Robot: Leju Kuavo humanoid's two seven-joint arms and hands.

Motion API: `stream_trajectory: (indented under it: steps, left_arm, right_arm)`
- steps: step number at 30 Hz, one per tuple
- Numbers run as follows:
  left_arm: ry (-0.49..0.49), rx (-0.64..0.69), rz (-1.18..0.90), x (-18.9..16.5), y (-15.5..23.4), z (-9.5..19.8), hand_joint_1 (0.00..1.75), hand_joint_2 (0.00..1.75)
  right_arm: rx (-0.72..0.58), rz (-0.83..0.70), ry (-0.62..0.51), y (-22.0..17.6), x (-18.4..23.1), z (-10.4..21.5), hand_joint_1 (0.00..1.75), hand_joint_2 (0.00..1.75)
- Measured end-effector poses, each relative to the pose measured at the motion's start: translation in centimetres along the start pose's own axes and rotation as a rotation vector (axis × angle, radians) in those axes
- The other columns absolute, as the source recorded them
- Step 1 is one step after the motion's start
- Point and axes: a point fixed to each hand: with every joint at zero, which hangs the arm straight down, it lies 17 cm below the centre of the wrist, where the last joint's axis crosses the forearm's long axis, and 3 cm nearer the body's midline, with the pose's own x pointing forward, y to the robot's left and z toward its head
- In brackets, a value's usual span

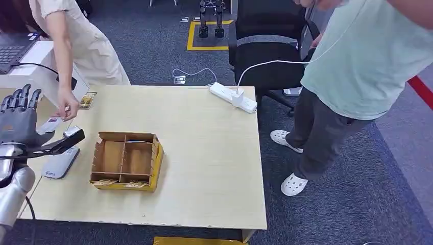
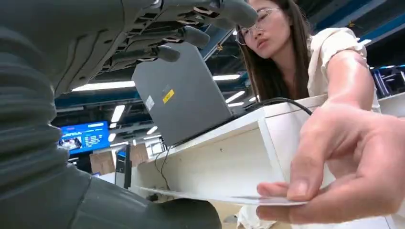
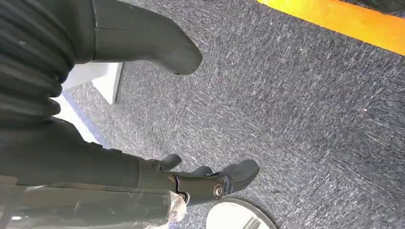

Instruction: Pass the card to the sensor for recognition and then transmit it.

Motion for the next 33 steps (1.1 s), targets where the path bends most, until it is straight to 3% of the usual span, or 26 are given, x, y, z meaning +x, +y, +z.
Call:
stream_trajectory:
  steps: [7,9,11,33]
  left_arm:
    - [0.007,-0.008,0.002,-0.2,-0.36,-0.03,1.75,1.75]
    - [0.008,-0.011,0.003,-0.24,-0.48,0.0,1.68,1.75]
    - [0.01,-0.012,0.005,-0.28,-0.49,0.0,1.75,1.75]
    - [-0.006,0.019,0.006,-0.04,0.07,-0.08,1.75,1.75]
  right_arm:
    - [0.0,-0.003,0.001,0.02,0.02,0.01,0.0,1.75]
    - [0.0,-0.003,0.001,0.01,0.02,0.0,0.0,1.75]
    - [0.0,-0.003,0.001,0.01,0.02,0.0,0.0,1.75]
    - [-0.007,-0.003,0.001,-0.12,0.01,-0.02,0.0,1.75]
